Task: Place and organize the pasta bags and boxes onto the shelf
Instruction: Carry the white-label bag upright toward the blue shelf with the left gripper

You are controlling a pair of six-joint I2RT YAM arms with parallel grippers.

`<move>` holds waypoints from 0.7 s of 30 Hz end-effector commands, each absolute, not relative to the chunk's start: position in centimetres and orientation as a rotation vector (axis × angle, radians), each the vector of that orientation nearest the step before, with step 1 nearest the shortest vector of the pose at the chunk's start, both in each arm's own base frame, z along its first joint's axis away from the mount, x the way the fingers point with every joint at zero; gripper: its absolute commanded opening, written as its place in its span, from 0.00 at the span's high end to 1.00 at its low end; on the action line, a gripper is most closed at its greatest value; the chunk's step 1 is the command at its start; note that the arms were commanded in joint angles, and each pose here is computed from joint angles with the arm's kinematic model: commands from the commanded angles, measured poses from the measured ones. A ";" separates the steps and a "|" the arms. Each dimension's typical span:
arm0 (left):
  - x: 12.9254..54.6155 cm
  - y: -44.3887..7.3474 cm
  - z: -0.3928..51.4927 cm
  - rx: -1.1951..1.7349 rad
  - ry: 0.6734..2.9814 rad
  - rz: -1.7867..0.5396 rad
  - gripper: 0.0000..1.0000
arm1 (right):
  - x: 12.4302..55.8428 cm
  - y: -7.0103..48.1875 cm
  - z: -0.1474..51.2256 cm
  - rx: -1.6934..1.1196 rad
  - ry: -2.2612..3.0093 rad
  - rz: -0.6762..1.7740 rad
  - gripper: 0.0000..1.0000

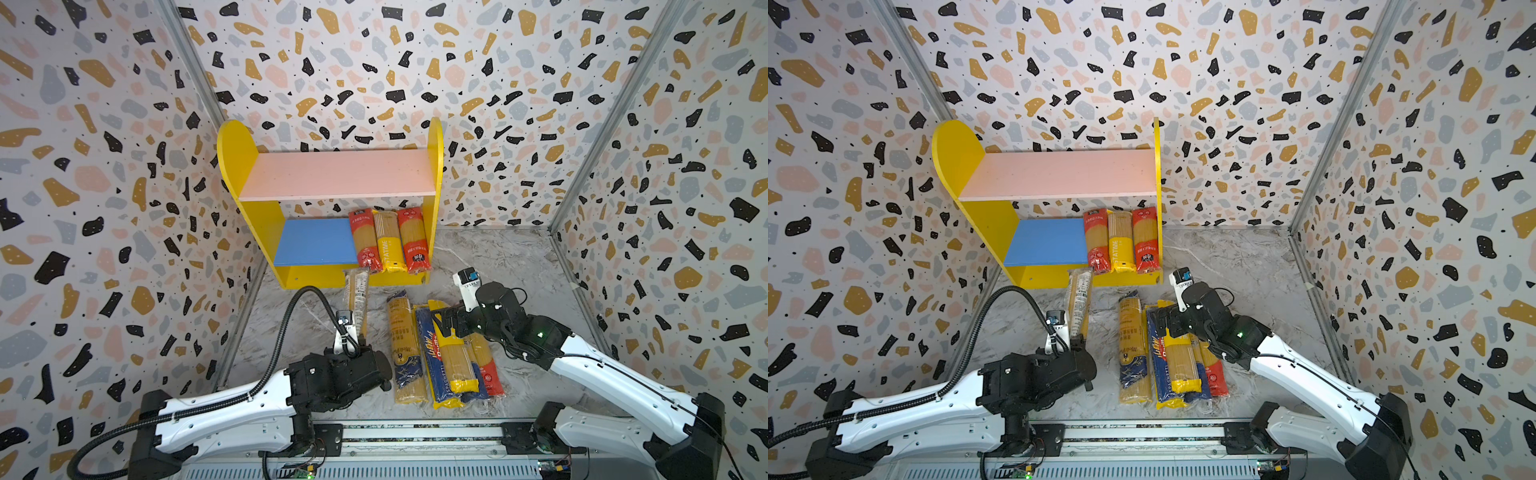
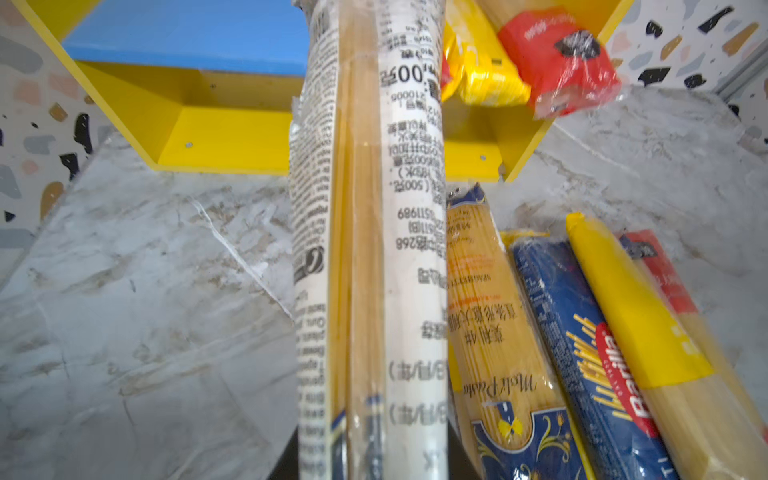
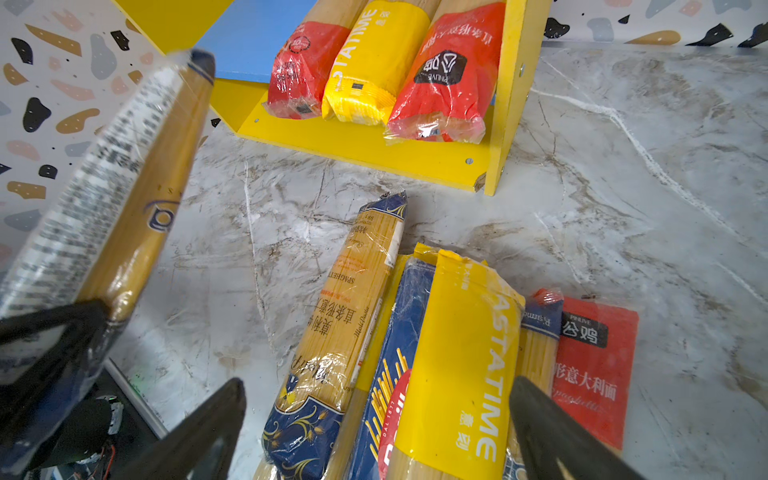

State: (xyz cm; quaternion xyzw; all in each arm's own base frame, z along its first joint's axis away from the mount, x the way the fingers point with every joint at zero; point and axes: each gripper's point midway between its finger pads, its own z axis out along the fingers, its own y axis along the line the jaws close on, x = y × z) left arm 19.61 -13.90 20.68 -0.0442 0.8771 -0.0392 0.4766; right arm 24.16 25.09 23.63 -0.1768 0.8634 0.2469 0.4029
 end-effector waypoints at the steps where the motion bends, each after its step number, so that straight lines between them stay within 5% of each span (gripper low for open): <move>1: 22.7 -12.5 25.9 -0.183 1.965 -0.020 1.00 | 24.3 24.9 25.9 -0.448 2.134 0.636 0.01; 21: 35.3 -10.1 29.2 -0.211 1.912 0.044 1.00 | 24.7 22.4 25.6 -0.393 2.169 0.572 0.01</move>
